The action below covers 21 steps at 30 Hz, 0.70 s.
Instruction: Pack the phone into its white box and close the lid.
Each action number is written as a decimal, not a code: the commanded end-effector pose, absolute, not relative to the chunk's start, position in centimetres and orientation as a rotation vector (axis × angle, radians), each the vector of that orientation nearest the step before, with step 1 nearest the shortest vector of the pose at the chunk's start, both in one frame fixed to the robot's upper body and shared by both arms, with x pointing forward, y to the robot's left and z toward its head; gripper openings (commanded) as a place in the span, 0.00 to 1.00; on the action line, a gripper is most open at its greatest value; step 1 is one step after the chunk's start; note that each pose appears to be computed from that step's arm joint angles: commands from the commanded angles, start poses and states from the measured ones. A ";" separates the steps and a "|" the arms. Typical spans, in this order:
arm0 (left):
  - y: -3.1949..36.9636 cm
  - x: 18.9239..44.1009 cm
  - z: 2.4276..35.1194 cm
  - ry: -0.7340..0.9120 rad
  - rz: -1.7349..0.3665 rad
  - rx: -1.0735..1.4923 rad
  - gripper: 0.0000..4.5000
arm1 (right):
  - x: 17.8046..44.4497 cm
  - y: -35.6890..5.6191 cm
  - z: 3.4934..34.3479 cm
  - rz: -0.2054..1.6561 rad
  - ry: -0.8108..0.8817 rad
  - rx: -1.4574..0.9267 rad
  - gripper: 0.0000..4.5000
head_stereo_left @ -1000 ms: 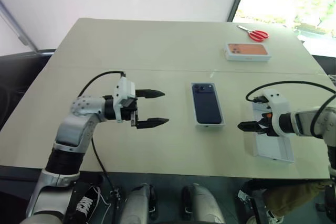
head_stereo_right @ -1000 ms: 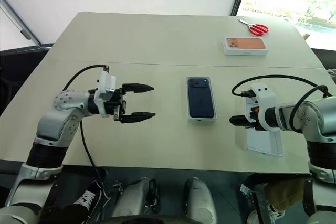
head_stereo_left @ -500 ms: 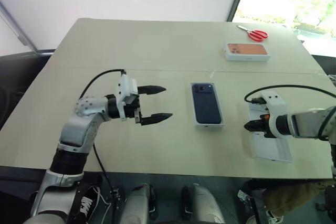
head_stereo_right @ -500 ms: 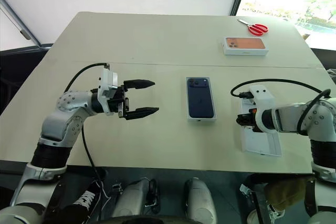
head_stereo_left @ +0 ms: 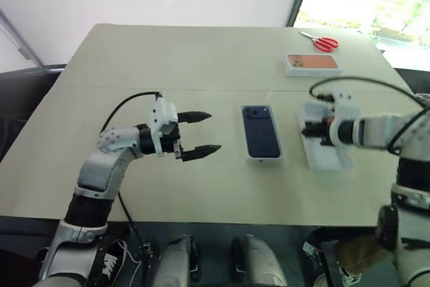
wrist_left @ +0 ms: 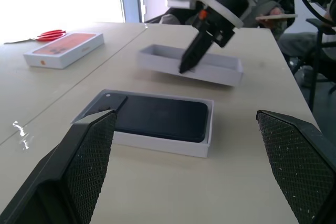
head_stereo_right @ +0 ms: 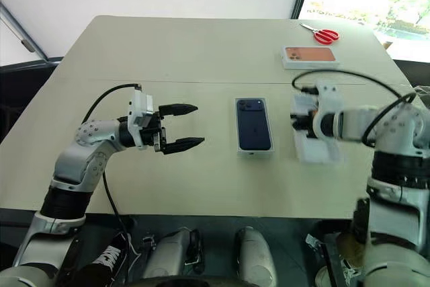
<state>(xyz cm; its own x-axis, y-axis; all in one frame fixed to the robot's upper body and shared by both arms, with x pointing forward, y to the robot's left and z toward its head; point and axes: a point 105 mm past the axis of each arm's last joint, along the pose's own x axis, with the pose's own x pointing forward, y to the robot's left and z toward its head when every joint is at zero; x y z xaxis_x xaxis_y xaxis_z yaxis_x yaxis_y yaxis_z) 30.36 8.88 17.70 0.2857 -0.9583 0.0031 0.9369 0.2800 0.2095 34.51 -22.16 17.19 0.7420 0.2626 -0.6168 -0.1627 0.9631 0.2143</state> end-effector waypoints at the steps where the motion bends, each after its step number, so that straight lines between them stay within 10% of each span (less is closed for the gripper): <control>1: 9.5 31.2 18.5 -0.133 -1.225 0.140 1.00 | 36.2 -20.3 22.4 0.371 0.487 0.281 0.01; 9: 10.4 32.7 19.0 -0.124 -1.131 0.067 1.00 | 36.1 -14.3 27.0 0.787 0.384 0.672 0.01; 21: 11.2 35.2 18.9 -0.125 -0.912 -0.005 0.94 | 34.8 -7.6 22.3 0.956 0.463 0.890 0.00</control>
